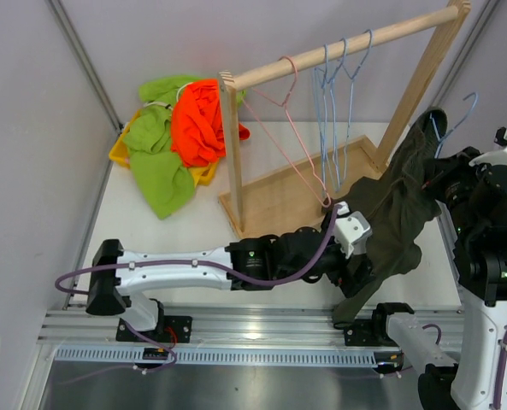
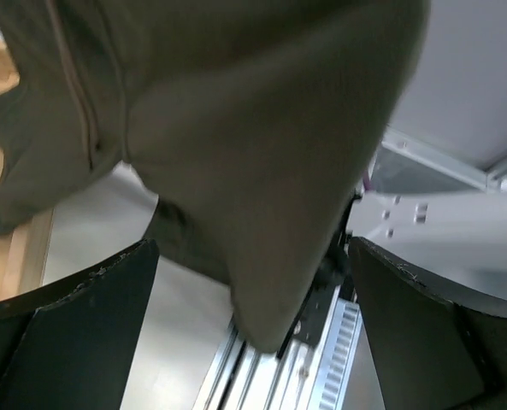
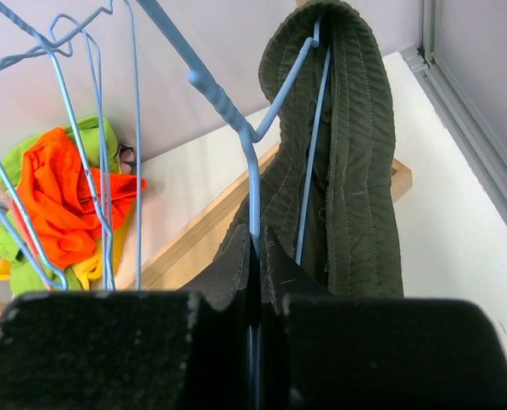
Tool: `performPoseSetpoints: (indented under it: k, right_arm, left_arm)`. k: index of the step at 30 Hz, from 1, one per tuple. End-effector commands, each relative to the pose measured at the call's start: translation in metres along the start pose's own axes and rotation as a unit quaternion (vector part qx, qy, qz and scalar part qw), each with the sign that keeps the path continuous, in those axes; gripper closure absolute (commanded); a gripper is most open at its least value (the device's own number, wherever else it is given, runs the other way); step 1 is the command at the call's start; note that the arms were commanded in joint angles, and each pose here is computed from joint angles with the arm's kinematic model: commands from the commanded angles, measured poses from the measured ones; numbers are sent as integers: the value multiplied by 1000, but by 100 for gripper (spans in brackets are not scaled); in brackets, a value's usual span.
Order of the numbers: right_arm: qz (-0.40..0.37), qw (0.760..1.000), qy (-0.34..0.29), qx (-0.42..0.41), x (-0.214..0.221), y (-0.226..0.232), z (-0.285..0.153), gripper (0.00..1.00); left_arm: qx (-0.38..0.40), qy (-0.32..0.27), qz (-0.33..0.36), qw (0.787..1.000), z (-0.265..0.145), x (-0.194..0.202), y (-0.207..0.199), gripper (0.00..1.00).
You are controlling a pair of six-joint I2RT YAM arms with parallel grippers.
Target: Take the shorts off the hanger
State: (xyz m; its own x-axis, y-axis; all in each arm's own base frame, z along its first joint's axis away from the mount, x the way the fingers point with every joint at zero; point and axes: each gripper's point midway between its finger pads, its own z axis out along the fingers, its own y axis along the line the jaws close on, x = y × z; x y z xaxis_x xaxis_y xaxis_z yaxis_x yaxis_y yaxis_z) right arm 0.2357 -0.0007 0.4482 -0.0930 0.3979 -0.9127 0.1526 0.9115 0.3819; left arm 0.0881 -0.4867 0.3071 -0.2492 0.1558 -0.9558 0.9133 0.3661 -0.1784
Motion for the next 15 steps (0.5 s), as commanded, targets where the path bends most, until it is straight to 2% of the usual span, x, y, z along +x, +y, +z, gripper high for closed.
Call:
performPoseSetpoints:
  k: [1, 11, 13, 15]
  right_arm:
    - [11, 999, -26, -31, -13, 13, -7, 100]
    - [20, 998, -21, -50, -9, 19, -5, 100]
    - [21, 998, -22, -55, -11, 22, -5, 100]
    - [25, 998, -24, -61, -13, 25, -5, 100]
  left_arm:
    - [28, -82, -15, 996, 5, -60, -19, 1]
    - [66, -78, -29, 994, 37, -53, -39, 2]
    - [68, -72, -31, 995, 41, -48, -40, 6]
    - [69, -69, -34, 995, 45, -43, -41, 17]
